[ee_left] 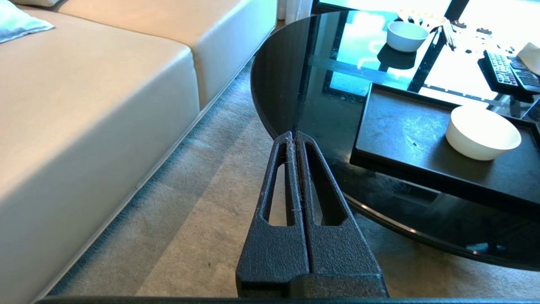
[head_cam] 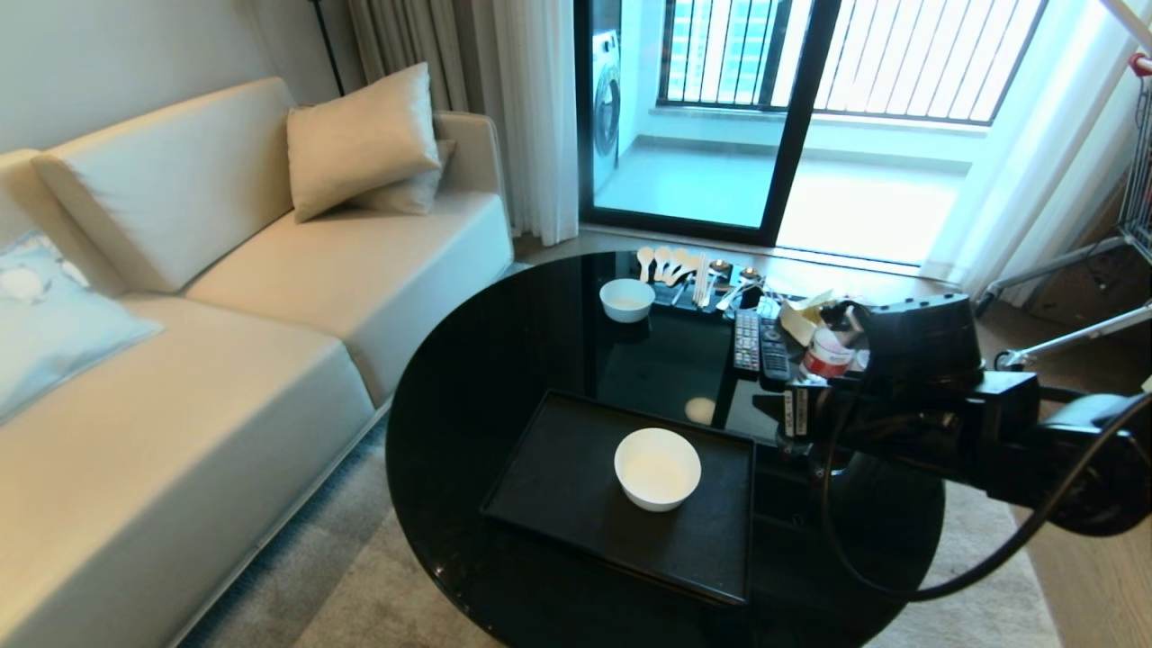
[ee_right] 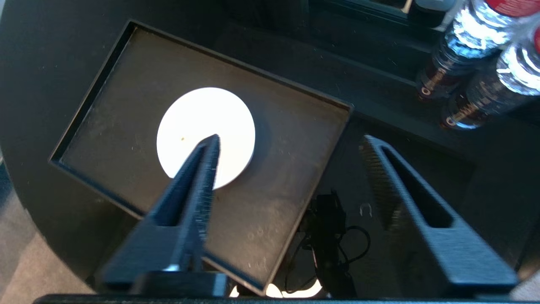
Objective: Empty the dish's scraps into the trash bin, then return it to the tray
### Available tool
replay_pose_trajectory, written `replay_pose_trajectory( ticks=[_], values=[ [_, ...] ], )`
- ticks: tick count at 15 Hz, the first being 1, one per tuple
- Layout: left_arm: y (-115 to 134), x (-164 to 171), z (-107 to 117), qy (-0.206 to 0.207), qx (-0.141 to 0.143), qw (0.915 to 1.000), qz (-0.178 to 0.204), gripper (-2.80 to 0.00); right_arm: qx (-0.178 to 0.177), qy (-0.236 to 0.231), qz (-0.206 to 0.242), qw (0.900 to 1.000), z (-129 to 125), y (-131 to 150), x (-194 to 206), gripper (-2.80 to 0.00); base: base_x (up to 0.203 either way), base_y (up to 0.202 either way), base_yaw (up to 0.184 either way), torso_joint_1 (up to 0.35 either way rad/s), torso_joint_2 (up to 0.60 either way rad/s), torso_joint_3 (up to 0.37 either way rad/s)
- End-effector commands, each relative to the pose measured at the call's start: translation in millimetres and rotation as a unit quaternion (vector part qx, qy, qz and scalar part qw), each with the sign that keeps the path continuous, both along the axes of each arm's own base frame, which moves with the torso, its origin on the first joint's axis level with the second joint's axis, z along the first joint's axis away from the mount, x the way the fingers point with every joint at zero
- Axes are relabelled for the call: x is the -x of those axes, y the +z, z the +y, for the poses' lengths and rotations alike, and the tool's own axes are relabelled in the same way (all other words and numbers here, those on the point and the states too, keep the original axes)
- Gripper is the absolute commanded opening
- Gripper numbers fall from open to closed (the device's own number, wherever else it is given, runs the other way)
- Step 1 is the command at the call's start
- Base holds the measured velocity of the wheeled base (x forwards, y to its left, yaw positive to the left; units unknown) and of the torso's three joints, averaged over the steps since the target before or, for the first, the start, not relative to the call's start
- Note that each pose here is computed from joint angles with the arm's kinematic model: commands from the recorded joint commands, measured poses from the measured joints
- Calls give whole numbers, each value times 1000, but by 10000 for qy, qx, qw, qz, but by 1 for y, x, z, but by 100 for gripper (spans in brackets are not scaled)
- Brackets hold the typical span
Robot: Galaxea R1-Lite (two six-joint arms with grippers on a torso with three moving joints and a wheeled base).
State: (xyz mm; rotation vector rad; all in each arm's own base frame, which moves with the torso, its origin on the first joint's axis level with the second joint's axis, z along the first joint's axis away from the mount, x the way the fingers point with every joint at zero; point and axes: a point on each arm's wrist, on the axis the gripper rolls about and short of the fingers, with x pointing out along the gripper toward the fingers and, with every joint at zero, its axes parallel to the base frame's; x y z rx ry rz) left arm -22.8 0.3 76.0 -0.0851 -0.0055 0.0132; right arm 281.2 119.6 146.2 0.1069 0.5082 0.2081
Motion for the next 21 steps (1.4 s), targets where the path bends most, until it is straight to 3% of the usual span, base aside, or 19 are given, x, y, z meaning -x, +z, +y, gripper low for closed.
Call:
replay_pose_trajectory(
  ticks=[1, 11, 17, 21],
  values=[
    [0, 0, 0, 2, 4, 10000, -6, -280, -104, -32, -239, 9997, -12, 16, 25, -280, 0, 0, 0, 0, 0, 0],
    [0, 0, 0, 2, 4, 10000, -6, -280, 290, -801, -378, 9957, -44, 11, 89, -280, 0, 0, 0, 0, 0, 0],
    [0, 0, 0, 2, 4, 10000, -6, -280, 791, -961, -649, 9901, -73, -2, 152, -280, 0, 0, 0, 0, 0, 0],
    [0, 0, 0, 2, 4, 10000, -6, -280, 1430, -917, -776, 9824, -94, -27, 189, -280, 0, 0, 0, 0, 0, 0]
  ],
)
